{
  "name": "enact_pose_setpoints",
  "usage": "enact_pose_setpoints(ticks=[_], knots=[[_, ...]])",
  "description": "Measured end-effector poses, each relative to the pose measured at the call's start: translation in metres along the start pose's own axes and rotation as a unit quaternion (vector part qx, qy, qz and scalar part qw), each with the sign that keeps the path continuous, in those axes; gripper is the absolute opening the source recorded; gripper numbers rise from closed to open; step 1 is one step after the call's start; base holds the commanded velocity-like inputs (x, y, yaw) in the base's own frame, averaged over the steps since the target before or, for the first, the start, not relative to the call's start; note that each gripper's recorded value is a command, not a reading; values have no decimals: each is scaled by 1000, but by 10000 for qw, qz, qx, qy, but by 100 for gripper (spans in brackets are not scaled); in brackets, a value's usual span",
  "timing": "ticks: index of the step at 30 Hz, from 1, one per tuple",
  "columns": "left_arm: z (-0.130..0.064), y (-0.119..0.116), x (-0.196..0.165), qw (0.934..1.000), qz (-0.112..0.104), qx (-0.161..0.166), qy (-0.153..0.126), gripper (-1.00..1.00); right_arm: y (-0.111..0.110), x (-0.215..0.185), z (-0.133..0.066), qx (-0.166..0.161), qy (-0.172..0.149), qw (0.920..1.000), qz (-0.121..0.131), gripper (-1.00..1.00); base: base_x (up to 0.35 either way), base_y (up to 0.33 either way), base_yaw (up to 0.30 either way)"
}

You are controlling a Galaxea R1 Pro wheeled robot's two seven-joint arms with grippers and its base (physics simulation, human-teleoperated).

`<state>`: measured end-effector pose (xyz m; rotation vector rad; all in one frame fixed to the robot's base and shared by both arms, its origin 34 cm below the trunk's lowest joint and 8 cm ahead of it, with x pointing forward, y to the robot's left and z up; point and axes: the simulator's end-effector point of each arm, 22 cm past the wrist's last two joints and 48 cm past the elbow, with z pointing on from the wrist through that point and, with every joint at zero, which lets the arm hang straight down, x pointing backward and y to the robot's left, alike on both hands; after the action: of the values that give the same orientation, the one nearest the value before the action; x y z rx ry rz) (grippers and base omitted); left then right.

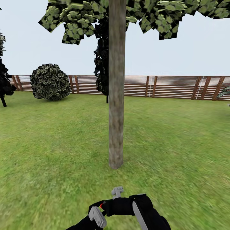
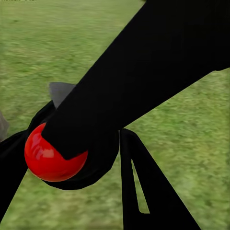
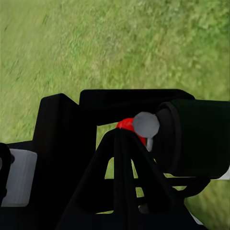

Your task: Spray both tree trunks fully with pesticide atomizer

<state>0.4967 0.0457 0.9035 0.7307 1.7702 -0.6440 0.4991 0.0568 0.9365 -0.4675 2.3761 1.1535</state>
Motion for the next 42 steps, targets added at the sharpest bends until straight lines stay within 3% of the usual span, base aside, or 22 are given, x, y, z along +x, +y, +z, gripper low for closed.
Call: enact_pose_setpoints(ticks=[42], knots=[[-2,-3,1,10000,0,9,-5,-100,1,0,0,-24,-4,10000,37,-100,0,0,0]])
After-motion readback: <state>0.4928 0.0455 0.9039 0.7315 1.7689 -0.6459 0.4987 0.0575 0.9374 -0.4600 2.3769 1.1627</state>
